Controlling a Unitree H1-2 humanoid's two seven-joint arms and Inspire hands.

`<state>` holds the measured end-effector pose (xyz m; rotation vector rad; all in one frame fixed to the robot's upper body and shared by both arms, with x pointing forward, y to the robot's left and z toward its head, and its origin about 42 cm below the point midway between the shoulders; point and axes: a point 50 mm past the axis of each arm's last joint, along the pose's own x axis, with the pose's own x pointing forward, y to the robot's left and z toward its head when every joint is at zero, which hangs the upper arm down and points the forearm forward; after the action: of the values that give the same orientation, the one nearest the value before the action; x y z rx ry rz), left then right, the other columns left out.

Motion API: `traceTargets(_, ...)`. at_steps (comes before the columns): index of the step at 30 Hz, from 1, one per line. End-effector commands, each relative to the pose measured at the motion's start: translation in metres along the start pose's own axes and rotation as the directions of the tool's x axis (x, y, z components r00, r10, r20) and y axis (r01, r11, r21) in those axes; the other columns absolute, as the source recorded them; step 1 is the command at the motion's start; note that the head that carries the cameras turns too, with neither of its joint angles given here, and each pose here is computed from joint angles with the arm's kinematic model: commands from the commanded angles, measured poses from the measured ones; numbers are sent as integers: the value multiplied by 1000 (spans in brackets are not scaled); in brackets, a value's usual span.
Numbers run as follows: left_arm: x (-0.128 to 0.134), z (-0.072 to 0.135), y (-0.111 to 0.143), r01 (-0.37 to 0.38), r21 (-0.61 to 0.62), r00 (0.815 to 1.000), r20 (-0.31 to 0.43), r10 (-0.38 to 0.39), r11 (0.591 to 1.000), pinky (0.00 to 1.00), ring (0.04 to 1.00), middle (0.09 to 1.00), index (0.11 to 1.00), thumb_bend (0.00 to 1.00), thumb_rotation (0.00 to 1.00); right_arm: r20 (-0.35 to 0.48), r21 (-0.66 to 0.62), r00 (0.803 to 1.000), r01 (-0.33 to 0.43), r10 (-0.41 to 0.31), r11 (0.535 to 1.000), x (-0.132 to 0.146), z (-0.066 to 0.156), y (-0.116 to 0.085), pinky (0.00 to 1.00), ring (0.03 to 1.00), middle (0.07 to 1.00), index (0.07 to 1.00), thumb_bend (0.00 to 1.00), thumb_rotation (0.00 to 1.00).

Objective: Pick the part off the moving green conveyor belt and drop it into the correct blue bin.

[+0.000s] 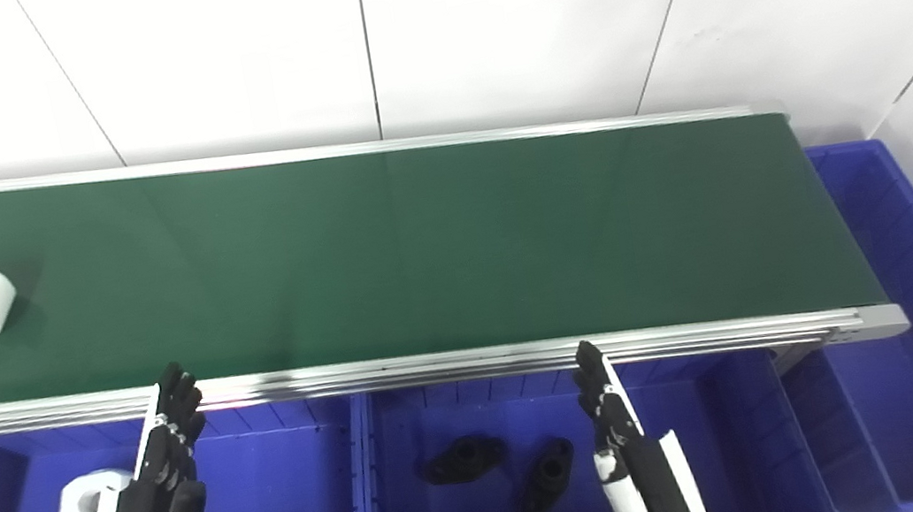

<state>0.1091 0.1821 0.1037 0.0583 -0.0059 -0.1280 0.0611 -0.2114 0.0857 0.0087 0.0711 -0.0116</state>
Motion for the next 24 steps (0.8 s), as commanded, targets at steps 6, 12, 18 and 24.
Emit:
traceTargets(6,-2,-3,-10,19,-10,999,37,-18,1000,1000,1000,1000,1000,695,891,67,5,998,4,-4,1000,-2,-3,-8,1000,1000,1000,1000,891,953)
traceTargets(12,-2,-12,-26,26,14,1000,6,-26,1000,998,999,1000,1000,743,893,61,-20,998,-1,2,1000,-4,-19,-26,1000,1000,1000,1000,881,989)
traceTargets(18,6,-17,-42,16,-29,1000,9,-16,999,979,1000,1000,1000,702,868,26,14,1000,-17,17,1000,-2,-29,-43,1000,1000,1000,1000,891,988)
traceTargets(24,15,-21,-53,7,-49,1000,19,-6,999,976,996,1000,1000,697,854,39,-7,998,-50,50,999,6,-34,-55,1000,1000,1000,1000,809,997)
